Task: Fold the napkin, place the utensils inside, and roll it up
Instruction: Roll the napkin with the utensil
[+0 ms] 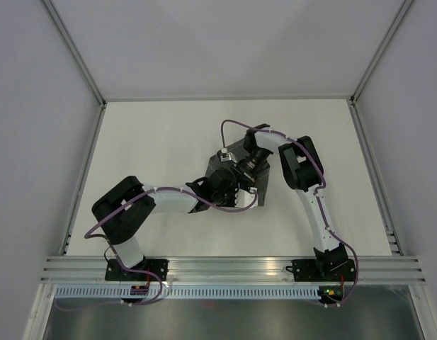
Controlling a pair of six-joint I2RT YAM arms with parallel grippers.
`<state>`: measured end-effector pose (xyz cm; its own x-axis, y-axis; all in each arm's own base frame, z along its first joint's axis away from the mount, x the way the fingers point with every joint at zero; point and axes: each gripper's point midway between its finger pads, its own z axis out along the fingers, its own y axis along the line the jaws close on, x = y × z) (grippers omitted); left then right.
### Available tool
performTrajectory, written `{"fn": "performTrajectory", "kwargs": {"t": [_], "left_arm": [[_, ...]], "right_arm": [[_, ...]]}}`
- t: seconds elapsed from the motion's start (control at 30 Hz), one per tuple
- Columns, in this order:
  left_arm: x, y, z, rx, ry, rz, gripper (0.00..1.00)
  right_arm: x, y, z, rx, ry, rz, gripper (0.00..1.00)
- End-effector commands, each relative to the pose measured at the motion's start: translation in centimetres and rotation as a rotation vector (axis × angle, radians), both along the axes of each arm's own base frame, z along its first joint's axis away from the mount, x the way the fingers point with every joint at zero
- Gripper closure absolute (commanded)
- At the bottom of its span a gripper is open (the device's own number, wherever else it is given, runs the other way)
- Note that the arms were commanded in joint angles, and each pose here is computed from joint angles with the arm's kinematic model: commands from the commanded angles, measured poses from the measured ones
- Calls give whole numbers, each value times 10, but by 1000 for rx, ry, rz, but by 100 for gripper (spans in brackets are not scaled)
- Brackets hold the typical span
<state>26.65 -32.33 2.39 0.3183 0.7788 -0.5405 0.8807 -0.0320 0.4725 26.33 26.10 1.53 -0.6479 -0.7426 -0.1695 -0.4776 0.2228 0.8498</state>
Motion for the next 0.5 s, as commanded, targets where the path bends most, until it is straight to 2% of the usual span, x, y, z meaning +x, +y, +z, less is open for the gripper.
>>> {"fn": "performTrajectory", "kwargs": {"t": [0.0, 0.07, 0.1, 0.23, 0.33, 0.43, 0.47], "left_arm": [[-13, -3, -13, 42, 97, -69, 61], [-16, -1, -16, 59, 117, -75, 64], [-16, -3, -14, 61, 125, -78, 71], [-20, -3, -16, 76, 168, -82, 79], [-27, -5, -17, 85, 216, -87, 87], [-31, -8, -16, 83, 265, -84, 94], [-34, -10, -15, 78, 278, -92, 97]], "right_arm": [[19, -29, -59, -115, -144, 93, 90], [19, -29, -58, -112, -143, 93, 90], [20, -29, -58, -110, -142, 91, 90], [21, -29, -54, -98, -141, 78, 87], [28, -28, -45, -76, -164, 57, 77], [40, -26, -29, -50, -200, 14, 60], [43, -25, -23, -46, -203, -7, 58]]}}
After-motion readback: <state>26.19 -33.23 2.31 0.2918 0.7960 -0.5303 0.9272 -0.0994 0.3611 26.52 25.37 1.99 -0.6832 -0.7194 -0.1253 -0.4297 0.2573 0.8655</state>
